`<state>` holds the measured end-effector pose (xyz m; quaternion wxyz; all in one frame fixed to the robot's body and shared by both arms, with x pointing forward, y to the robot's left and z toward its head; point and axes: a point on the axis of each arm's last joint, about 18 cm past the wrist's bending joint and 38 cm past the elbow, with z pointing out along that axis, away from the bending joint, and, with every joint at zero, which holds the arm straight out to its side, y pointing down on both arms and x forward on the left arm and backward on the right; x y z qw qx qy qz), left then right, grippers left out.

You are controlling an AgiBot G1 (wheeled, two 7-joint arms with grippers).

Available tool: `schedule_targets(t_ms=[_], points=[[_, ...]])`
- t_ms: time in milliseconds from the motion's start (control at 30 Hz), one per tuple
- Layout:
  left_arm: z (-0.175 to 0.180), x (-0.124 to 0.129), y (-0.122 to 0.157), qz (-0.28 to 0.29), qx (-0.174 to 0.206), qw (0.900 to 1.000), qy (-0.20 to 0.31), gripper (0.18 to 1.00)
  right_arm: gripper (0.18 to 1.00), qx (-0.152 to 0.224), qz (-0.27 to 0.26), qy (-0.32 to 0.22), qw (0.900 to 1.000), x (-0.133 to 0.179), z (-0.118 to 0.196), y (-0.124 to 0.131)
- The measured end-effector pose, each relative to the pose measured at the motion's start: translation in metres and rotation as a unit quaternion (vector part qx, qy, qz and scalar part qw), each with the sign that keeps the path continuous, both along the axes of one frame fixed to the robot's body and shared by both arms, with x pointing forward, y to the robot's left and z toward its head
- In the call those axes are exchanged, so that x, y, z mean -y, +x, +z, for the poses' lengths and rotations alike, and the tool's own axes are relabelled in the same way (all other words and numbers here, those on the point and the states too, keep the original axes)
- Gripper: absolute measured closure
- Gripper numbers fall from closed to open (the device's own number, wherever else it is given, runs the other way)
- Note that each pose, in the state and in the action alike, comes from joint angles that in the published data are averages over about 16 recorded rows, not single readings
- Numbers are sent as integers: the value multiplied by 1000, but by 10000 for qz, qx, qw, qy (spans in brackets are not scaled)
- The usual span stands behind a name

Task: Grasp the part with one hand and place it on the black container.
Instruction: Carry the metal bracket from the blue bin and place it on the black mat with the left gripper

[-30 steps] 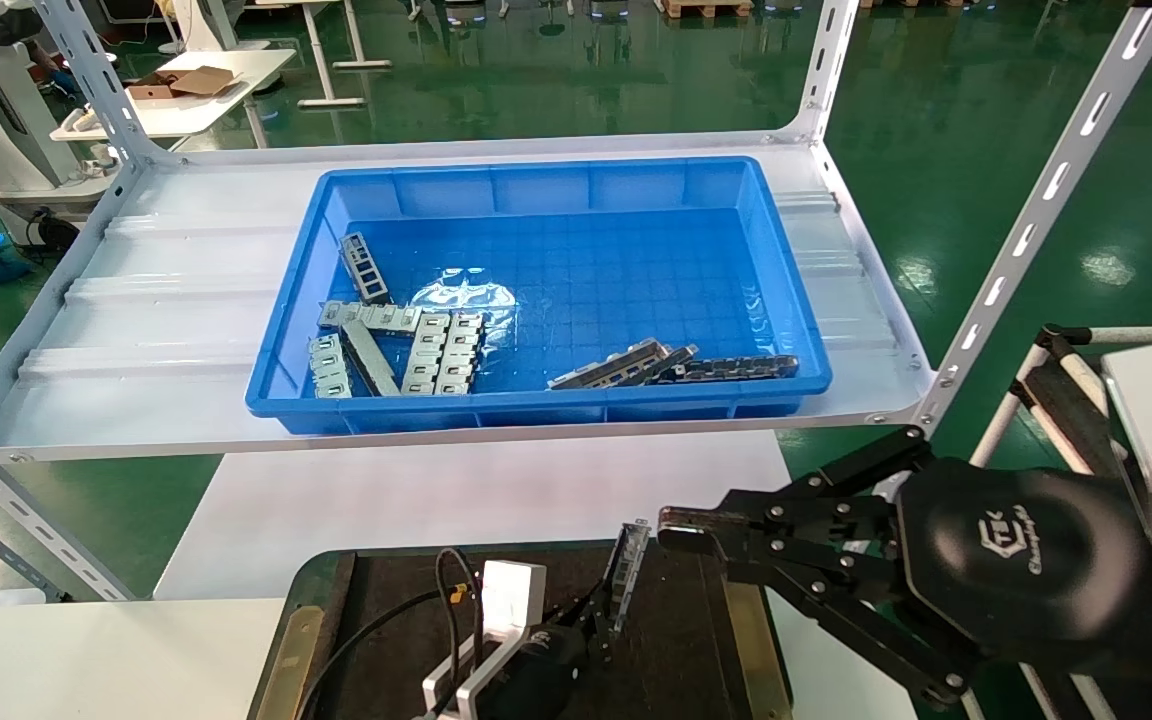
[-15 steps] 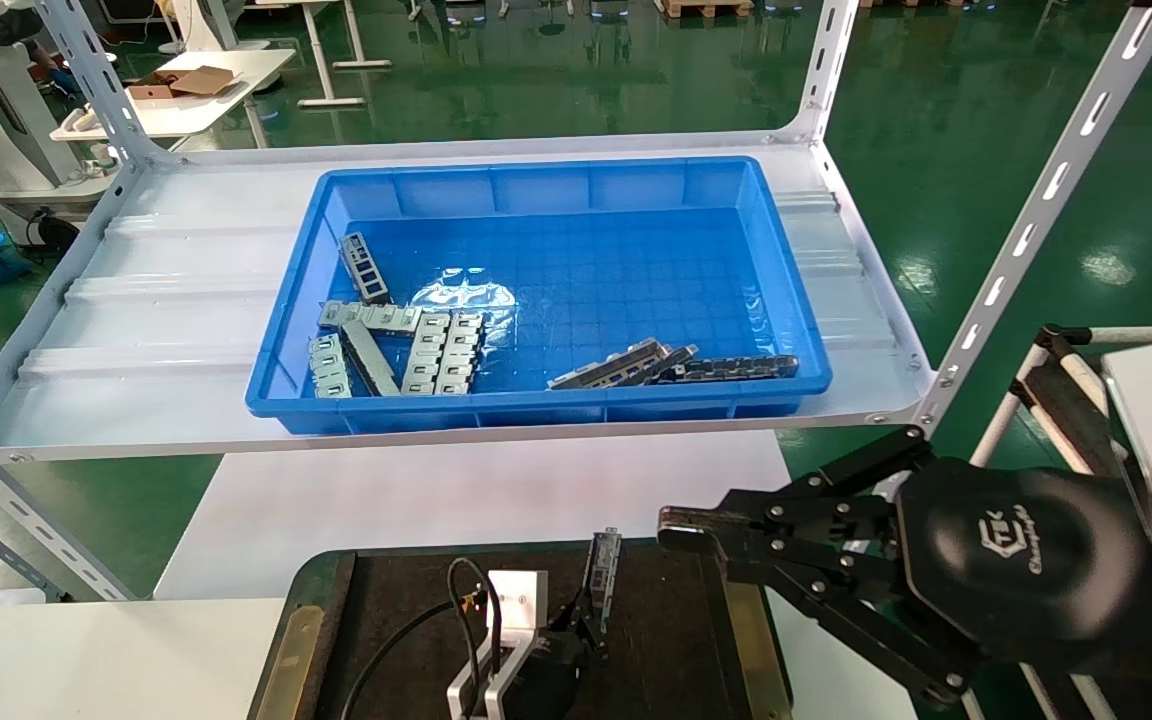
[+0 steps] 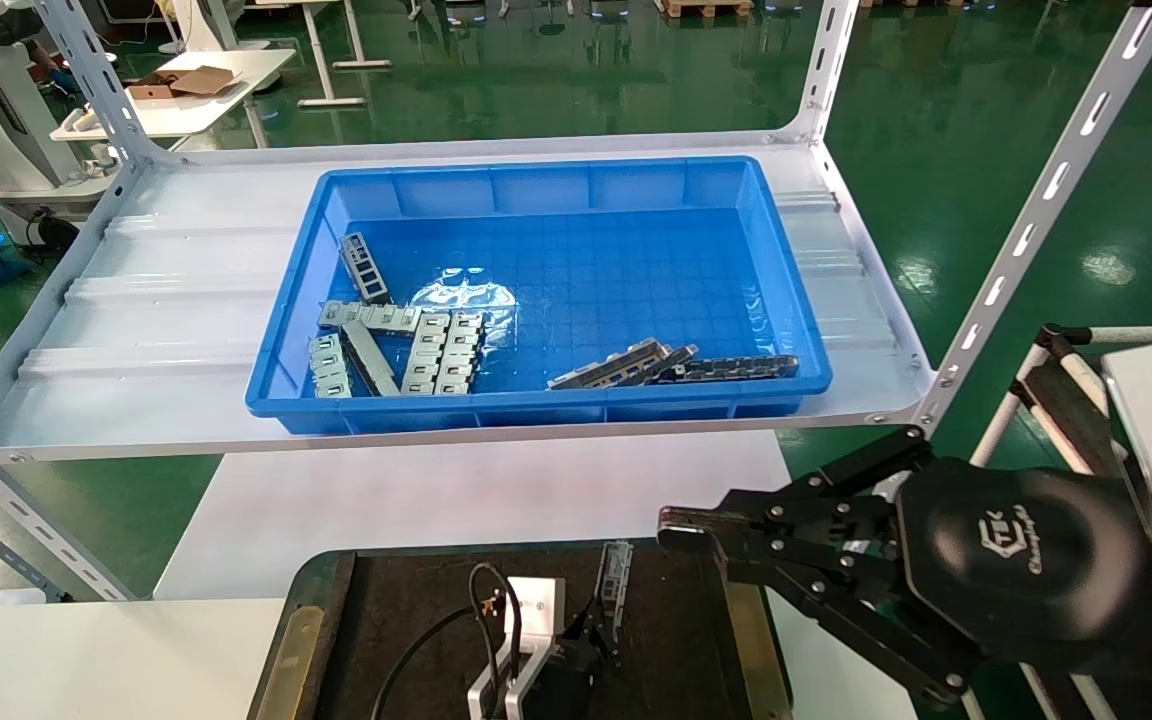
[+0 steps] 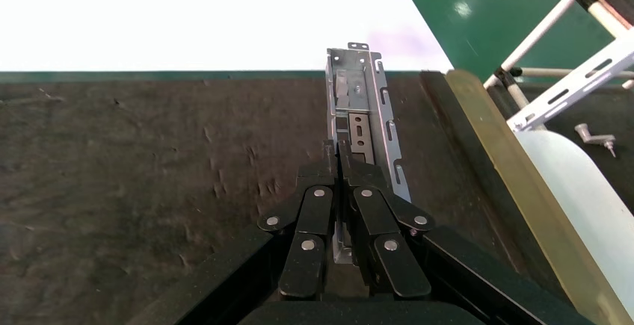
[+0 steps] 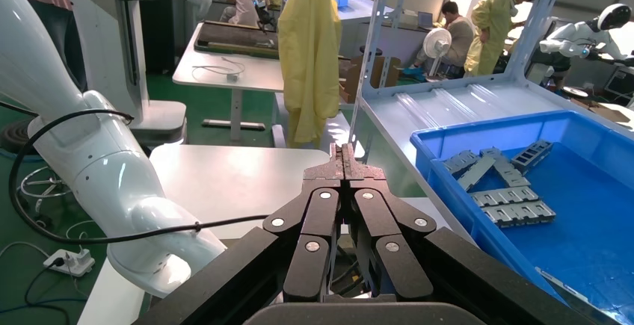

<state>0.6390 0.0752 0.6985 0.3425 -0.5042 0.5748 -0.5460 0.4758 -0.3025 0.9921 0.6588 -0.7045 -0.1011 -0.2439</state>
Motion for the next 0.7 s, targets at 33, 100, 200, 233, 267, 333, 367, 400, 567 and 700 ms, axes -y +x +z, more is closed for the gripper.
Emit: schedule_targets(t_ms=[33,100,200,233,267,333,367,400,567,700], points=[[-1,0,0,1,-8,10000,7,992,988,0,0,0,10000,0,0,0],[-3,1,0,8,-25,10000,23,992,988,0,0,0,10000,0,0,0],[-7,2,0,31,-51,10000,48,992,988,0,0,0,10000,0,0,0],[-8,2,0,40,-59,10000,55,992,988,0,0,0,10000,0,0,0],[-10,2,0,49,-67,9999,63,992,988,0,0,0,10000,0,0,0],[-12,1,0,69,-80,9999,75,992,988,0,0,0,10000,0,0,0],[-14,1,0,79,-86,9999,80,992,988,0,0,0,10000,0,0,0],[-15,1,0,90,-91,9999,84,992,988,0,0,0,10000,0,0,0],[-19,0,0,139,-107,9998,78,992,988,0,0,0,10000,0,0,0],[-22,1,-1,153,-118,9998,48,992,988,0,0,0,10000,0,0,0]])
